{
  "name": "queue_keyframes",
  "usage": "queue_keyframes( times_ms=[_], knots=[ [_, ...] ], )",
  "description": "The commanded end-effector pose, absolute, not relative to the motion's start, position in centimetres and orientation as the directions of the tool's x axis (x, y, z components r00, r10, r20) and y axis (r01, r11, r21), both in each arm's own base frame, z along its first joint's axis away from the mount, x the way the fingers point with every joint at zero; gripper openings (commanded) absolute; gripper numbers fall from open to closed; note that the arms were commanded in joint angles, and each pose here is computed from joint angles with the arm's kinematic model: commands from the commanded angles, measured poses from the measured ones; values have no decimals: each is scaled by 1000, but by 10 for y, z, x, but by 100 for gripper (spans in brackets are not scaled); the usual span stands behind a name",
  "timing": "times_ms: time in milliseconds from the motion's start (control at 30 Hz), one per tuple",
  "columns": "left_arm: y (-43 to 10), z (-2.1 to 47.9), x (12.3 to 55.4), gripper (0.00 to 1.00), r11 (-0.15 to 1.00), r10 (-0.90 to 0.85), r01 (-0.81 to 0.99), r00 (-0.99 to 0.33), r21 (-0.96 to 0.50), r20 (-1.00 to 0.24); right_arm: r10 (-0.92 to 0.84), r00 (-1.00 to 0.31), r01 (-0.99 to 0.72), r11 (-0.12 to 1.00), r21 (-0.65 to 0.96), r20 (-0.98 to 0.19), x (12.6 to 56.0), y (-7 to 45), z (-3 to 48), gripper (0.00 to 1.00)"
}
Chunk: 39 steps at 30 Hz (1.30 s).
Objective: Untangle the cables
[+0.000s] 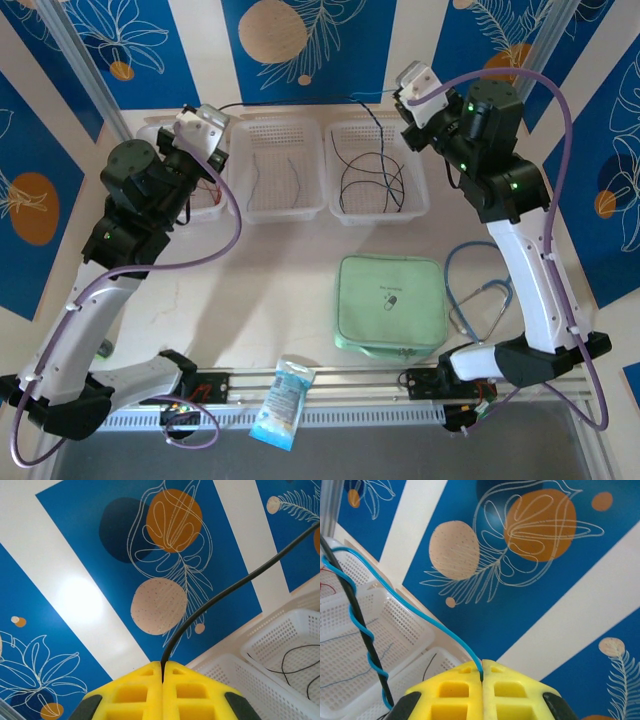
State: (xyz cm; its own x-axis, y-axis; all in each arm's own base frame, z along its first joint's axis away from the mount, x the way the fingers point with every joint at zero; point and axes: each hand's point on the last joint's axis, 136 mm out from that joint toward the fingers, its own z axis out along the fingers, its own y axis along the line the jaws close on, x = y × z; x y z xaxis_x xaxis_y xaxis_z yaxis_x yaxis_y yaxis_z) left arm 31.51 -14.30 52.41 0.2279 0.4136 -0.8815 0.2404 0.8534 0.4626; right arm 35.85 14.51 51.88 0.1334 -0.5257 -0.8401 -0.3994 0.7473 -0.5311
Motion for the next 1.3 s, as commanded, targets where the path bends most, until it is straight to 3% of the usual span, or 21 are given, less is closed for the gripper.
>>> queue_keyframes(
  times_ms=[0,333,767,1133,1267],
  knots=[
    [-122,553,313,0,888,405,117,257,444,-877,-504,120,-353,783,-512,-855,347,123,527,0],
    [-79,532,335,0,944,320,43,126,328,-939,-482,31,-320,825,-466,-875,342,86,501,0],
    [-8,464,368,0,999,31,-42,-15,31,-999,-371,-70,-243,906,-345,-926,335,26,483,0],
    [79,418,377,0,906,-379,-183,43,-380,-924,-302,-98,-161,945,-285,-948,332,-4,477,0],
    [104,410,373,0,860,-437,-252,87,-444,-895,-292,-107,-128,952,-278,-950,331,-13,477,0]
  ],
)
